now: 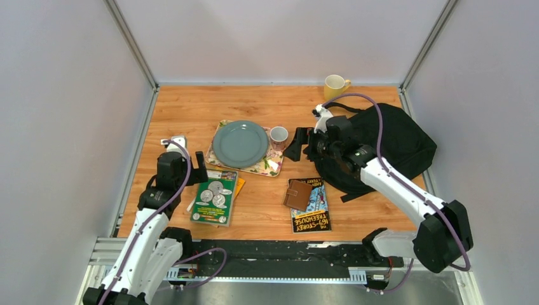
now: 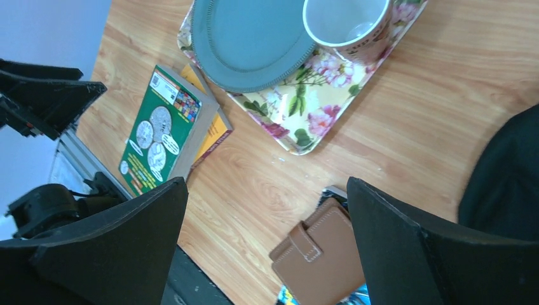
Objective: Pack the student bag
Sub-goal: Move the distractor to the center of the board.
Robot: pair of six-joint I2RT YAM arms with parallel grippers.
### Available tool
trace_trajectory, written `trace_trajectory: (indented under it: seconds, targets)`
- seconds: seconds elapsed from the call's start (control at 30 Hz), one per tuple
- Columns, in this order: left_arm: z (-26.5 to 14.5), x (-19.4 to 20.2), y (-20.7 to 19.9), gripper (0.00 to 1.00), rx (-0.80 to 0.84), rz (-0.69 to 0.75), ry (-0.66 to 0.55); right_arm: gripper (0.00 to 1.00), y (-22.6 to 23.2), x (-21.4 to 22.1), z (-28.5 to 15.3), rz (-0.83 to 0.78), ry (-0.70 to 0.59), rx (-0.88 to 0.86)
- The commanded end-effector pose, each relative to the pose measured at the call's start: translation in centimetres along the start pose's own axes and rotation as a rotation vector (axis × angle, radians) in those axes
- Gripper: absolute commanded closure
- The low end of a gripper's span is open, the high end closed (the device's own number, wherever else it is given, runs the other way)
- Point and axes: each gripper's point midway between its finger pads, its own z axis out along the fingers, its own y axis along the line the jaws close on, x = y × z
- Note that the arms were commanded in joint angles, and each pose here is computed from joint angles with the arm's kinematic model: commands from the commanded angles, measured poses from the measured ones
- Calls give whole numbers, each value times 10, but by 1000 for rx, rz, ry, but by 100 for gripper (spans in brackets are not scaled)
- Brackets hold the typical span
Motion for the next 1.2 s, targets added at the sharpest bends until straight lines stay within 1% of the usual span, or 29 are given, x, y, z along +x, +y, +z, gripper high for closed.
trace_trajectory:
  seconds: [0.0,0.03,0.07,0.1,0.13,0.2,0.23,0.3,0.33,0.43,0.47,0.57,0.63,0.67,0.7,0.73,0.93,1.0,1.17]
  targets:
    - [-3,-1,3,1,-10,-24,-24,0,25,-31,13,163,-97,-25]
    - [-3,-2,4,1,-10,-26,-28,0,30,-25,19,185,-86,-35]
    - [-3,-4,4,1,-11,-30,-34,0,31,-27,24,202,-104,-33]
    - [-3,-4,6,1,-15,-36,-38,0,32,-21,32,248,-90,-25]
    - [-2,-3,6,1,-14,-39,-34,0,40,-15,37,251,-72,-33]
    - [-2,-4,8,1,-19,-49,-36,0,43,-2,49,266,-40,0]
    - [-2,-4,7,1,-14,-54,-35,0,57,9,53,251,-17,-13]
    - [-1,-3,7,1,-9,-56,-31,0,67,19,62,246,-8,-17]
    - [-1,-3,7,1,-2,-61,-31,0,76,35,68,251,27,-22]
    - [0,-3,8,1,-2,-73,-29,0,77,52,76,295,-6,54]
    - [0,-2,8,1,0,-74,-25,0,70,56,82,301,-57,71]
    - [0,-3,7,1,11,-82,-27,0,86,51,91,328,-136,-20]
    - [1,-3,7,1,16,-86,-29,0,87,56,102,302,-142,-13]
    - [1,-2,8,1,13,-90,-25,0,85,61,107,299,-122,2]
    - [1,-2,8,1,12,-91,-26,0,94,56,112,299,-117,-15]
    - [1,-1,8,1,13,-91,-21,0,94,66,119,294,-88,-9]
    - [1,0,8,1,16,-94,-16,0,96,81,136,325,-118,16]
    - [1,0,8,1,18,-95,-17,0,95,75,139,346,-154,23]
    - [2,-1,9,1,18,-105,-21,0,100,77,155,396,-158,19]
